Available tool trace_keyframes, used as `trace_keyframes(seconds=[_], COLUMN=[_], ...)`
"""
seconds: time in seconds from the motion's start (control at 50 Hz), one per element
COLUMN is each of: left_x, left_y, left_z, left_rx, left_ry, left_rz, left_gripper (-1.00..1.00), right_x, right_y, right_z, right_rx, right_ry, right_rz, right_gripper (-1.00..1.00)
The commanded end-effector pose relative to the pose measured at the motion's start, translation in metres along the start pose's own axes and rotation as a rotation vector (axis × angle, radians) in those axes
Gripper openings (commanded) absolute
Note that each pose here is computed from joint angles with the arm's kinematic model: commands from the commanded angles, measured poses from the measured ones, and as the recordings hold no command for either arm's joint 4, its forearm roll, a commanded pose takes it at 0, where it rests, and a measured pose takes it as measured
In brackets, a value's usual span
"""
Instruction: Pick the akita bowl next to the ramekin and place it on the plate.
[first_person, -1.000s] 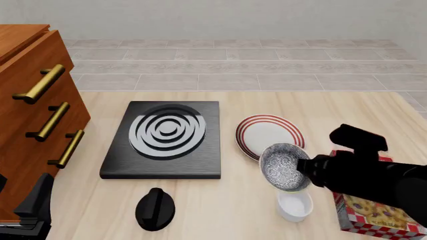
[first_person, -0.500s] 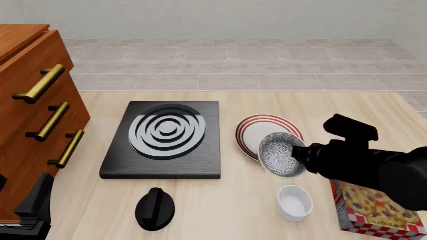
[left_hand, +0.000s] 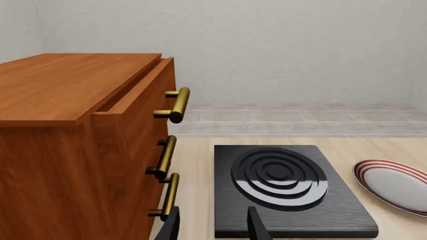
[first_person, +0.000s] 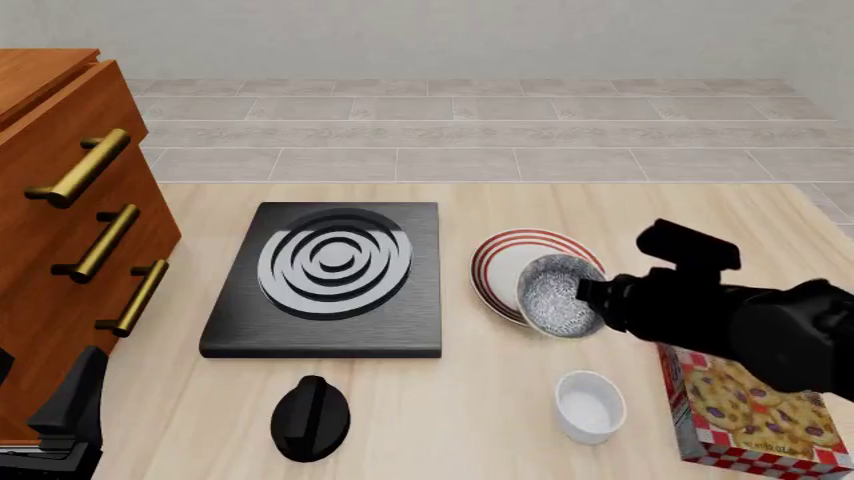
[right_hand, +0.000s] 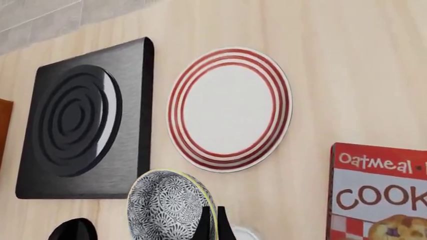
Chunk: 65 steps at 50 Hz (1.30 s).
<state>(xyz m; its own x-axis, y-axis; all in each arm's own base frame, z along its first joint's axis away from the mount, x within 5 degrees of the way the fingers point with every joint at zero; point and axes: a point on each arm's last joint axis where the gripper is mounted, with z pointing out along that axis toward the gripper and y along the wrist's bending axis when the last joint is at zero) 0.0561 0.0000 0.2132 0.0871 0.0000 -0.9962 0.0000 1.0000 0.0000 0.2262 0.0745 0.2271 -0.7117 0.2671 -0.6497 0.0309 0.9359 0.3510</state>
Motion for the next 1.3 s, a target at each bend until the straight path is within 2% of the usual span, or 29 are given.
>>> trace_keyframes(seconds=[0.02, 0.66, 1.3], left_x=[0.0, 0.0, 0.0], left_y=[0.0, 0.0, 0.0], left_z=[0.0, 0.0, 0.0], left_rx=[0.0, 0.0, 0.0], left_ry=[0.0, 0.0, 0.0], left_rz=[0.0, 0.0, 0.0], left_gripper=[1.0, 1.0, 1.0], right_x=[-0.008, -0.032, -0.033], right_y=[0.0, 0.004, -0.009], right_z=[0.008, 0.033, 0.071], right_rx=[0.002, 0.01, 0.049], right_ry=[-0.017, -0.045, -0.028], right_rz=[0.017, 0.007, 0.003], right_gripper=[-1.0, -1.0, -1.0])
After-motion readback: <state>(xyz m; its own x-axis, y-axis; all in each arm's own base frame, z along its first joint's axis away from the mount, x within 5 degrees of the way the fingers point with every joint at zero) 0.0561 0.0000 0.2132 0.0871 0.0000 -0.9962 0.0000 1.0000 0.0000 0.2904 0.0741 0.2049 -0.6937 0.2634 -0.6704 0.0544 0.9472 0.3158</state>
